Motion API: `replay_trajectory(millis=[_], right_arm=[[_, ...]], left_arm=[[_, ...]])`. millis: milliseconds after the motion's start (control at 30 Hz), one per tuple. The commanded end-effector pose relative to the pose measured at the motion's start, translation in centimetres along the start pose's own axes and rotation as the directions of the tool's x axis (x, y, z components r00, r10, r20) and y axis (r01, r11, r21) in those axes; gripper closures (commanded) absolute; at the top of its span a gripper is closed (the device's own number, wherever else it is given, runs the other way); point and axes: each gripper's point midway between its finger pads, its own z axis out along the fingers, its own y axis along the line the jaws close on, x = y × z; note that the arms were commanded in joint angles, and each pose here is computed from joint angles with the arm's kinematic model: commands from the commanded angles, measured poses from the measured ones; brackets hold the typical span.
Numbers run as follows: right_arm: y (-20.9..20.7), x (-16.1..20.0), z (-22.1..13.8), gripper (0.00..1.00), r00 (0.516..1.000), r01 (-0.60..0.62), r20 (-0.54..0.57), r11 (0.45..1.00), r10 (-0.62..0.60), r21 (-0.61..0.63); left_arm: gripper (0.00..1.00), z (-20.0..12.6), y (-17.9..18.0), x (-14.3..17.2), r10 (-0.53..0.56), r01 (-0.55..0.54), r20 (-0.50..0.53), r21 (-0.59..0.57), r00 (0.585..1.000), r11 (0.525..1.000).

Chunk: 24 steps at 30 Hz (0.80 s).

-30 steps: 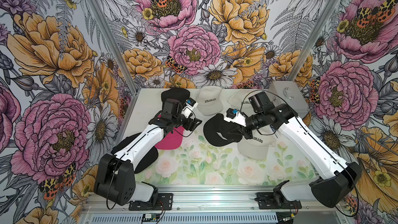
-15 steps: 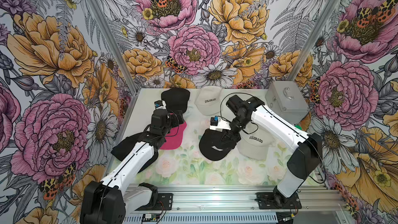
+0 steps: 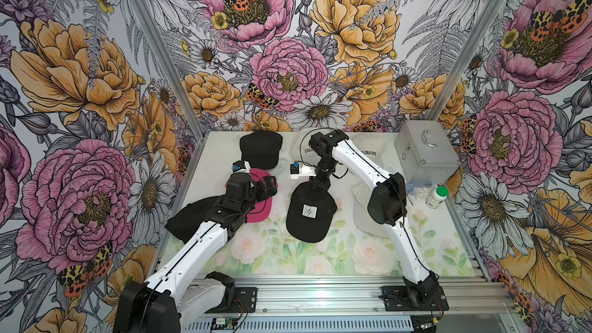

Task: Stack the baseball caps by color
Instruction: Place the baseball cap at the center of the board.

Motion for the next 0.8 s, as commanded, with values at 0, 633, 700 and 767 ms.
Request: replay_trajectory(millis=[0, 633, 700, 767], right_arm=[[-1.6, -1.4, -0.6, 0.76, 1.000, -0.006, 0.007, 0.995, 0.005, 0.103], [-4.6, -3.5, -9.6, 0.01, 0.868, -0.458, 0.426, 0.741, 0.254, 0.491], [-4.3, -2.8, -10.5, 0.01, 0.826, -0.524, 0.497, 0.687, 0.265, 0.503], [-4.2, -1.6, -11.2, 0.01, 0.767, -0.609, 0.571, 0.611, 0.293, 0.505]], left_arm=[[0.01, -0.4, -0.7, 1.1, -0.022, 0.024, -0.031, 0.043, 0.999, 0.999], [0.01, 0.9, -2.6, 9.5, -0.050, 0.085, -0.298, 0.105, 0.953, 0.991], [0.01, 1.4, -2.9, 10.3, -0.036, 0.072, -0.326, 0.099, 0.945, 0.992], [0.01, 1.9, -2.9, 11.2, -0.023, 0.058, -0.348, 0.091, 0.937, 0.994]])
